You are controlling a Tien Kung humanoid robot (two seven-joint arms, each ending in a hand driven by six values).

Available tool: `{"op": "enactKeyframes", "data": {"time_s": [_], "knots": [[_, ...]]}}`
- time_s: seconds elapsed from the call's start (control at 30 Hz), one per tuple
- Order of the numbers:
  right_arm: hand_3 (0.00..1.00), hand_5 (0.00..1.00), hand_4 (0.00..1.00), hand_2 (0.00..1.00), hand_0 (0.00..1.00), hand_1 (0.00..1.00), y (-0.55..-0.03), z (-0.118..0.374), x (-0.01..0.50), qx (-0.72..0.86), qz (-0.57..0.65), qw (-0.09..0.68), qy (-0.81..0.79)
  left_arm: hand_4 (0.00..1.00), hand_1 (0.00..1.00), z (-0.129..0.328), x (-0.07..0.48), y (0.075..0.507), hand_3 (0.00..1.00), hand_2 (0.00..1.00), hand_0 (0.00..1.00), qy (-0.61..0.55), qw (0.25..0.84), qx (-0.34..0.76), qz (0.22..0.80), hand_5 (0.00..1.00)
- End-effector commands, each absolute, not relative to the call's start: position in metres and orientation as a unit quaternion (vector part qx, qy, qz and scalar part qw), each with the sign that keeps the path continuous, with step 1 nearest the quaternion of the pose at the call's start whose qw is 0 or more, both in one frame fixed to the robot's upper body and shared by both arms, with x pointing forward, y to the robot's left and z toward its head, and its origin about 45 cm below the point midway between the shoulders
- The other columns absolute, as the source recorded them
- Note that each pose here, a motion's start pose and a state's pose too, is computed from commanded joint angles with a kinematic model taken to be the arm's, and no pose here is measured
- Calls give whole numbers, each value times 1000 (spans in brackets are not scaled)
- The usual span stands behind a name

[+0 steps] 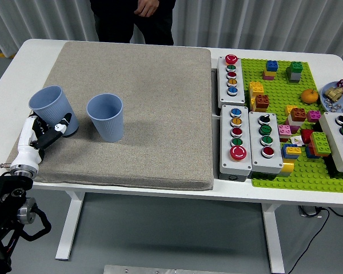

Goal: Pick cup pour cup place

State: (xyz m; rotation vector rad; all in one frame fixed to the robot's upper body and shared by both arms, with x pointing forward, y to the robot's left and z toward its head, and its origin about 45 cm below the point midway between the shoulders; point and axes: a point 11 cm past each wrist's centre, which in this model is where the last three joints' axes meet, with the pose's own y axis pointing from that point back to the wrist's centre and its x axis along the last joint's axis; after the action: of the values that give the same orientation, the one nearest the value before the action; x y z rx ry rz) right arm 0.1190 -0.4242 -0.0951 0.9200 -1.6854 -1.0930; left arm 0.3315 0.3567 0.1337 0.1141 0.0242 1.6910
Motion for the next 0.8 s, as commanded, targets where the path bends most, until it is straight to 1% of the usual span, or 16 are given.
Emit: {"op": "enactKeyframes", "data": {"time_s": [0.03, 0.07, 0.23, 0.27, 0.8], "knots": [[645, 417, 216, 732, 741, 708, -424, -95, 119, 372, -442, 450, -681, 633, 570, 134, 331, 357, 903, 850, 453, 9, 660, 50, 750, 107], [644, 415, 217, 730, 741, 708, -424, -95, 119, 372, -442, 450, -681, 603, 530, 134, 331, 357, 804, 724, 430, 8, 659, 50, 750, 90], [644, 415, 217, 730, 741, 708, -425, -95, 120, 372, -441, 449, -682, 603, 530, 139, 329, 359, 804, 724, 430, -11, 635, 34, 772, 90], [642, 408, 218, 729, 741, 708, -425, -95, 120, 372, -441, 449, -682, 550, 510, 139, 329, 358, 724, 624, 419, -13, 633, 32, 774, 71], [642, 407, 222, 728, 741, 706, -424, -96, 116, 371, -442, 453, -679, 531, 508, 136, 325, 357, 712, 620, 417, -11, 631, 31, 775, 74]]}}
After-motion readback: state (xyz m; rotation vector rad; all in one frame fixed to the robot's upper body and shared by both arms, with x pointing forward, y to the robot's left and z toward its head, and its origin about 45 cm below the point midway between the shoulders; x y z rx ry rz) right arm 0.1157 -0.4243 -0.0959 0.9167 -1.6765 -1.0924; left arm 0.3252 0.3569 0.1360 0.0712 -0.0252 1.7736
